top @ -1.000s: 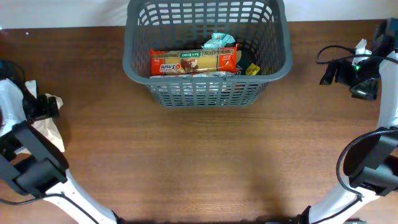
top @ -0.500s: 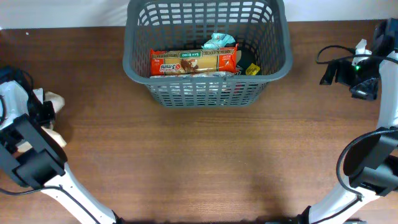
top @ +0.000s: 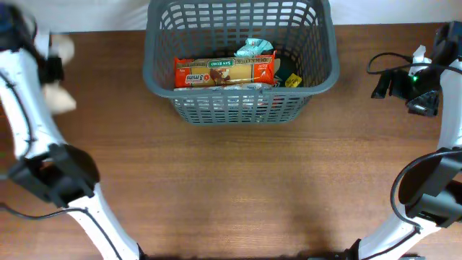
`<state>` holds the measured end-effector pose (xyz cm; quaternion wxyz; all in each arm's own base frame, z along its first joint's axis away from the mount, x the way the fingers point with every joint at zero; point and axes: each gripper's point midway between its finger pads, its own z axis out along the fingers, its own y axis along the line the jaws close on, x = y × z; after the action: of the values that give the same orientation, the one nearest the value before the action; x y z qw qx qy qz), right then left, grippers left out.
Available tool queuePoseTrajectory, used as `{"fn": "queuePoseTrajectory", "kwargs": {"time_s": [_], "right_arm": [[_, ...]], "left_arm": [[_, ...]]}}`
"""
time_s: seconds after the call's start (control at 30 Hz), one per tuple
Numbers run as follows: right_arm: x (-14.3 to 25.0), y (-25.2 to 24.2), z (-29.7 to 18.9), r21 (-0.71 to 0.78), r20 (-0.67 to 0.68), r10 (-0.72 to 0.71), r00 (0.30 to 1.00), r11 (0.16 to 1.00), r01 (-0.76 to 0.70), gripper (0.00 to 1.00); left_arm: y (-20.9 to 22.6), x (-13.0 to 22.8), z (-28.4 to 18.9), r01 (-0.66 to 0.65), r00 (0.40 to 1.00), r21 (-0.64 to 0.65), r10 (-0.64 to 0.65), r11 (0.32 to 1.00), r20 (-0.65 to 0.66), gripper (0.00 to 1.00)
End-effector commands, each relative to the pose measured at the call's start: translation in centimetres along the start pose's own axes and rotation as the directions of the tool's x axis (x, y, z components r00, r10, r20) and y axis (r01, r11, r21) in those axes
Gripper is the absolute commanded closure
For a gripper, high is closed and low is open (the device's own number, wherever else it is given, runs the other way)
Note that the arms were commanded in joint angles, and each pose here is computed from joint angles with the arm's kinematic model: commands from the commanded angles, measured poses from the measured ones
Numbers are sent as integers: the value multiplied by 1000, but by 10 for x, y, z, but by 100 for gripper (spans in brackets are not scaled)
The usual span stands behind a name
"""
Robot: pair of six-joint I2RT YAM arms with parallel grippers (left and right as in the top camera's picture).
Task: Pack container
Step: 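Carry the beige pouch into the basket and release it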
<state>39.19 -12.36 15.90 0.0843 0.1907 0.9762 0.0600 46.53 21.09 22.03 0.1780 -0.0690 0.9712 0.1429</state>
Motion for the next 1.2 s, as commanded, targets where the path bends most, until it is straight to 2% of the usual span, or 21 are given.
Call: {"fn": "queuePoseTrajectory", "kwargs": {"time_s": [0.0, 0.07, 0.17, 0.27, 0.33, 0.4, 0.47, 0.57, 0.67, 0.77, 0.83, 0.93, 1.0, 1.1, 1.13, 1.17], "right_arm": [[1, -1, 2, 2, -7, 10, 1000, 1000, -10, 1], [1, -1, 2, 2, -7, 10, 1000, 1000, -10, 1], [1, -1, 2, 2, -7, 10, 1000, 1000, -10, 1], [1, -1, 2, 2, -7, 10, 1000, 1000, -10, 1], [1, -1, 2, 2, -7, 10, 1000, 1000, -10, 1], [1, -1, 2, 2, -7, 10, 1000, 1000, -10, 1], [1, -1, 2, 2, -7, 10, 1000, 1000, -10, 1], [1, -1, 2, 2, -7, 10, 1000, 1000, -10, 1], [1, -1, 2, 2, -7, 10, 1000, 1000, -10, 1], [1, -1, 2, 2, -7, 10, 1000, 1000, -10, 1], [1, -1, 2, 2, -7, 10, 1000, 1000, -10, 1], [1, -1, 2, 2, -7, 10, 1000, 1000, -10, 1], [1, -1, 2, 2, -7, 10, 1000, 1000, -10, 1], [1, -1, 2, 2, -7, 10, 1000, 1000, -10, 1], [1, -1, 2, 2, -7, 10, 1000, 1000, -10, 1], [1, -1, 2, 2, -7, 10, 1000, 1000, -10, 1]], "left_arm": [[-38, -57, -113, -112, 937, 0, 106, 994, 332, 98], [-74, -80, -160, -252, 846, -6, 223, 968, 485, 98], [-125, -97, -213, -441, 673, -101, 403, 892, 620, 98], [-185, -98, -246, -647, 427, -265, 628, 715, 650, 98], [-227, -91, -259, -737, 270, -344, 721, 581, 639, 98], [-264, -82, -264, -791, 158, -381, 762, 478, 628, 98], [-296, -74, -262, -826, 103, -378, 771, 418, 628, 98], [-327, -62, -245, -871, 83, -336, 782, 358, 618, 98], [-356, -43, -211, -921, 95, -255, 804, 295, 587, 98], [-376, -30, -169, -946, 143, -166, 819, 278, 556, 98], [-383, -25, -151, -953, 153, -141, 827, 268, 541, 97], [-389, -21, -130, -955, 176, -115, 833, 274, 525, 86], [-391, -20, -122, -954, 191, -103, 832, 283, 521, 75], [-390, -21, -117, -951, 204, -95, 830, 293, 518, 50], [-390, -21, -117, -950, 208, -94, 830, 297, 518, 2], [-389, -22, -118, -947, 215, -99, 830, 307, 514, 1]]}}
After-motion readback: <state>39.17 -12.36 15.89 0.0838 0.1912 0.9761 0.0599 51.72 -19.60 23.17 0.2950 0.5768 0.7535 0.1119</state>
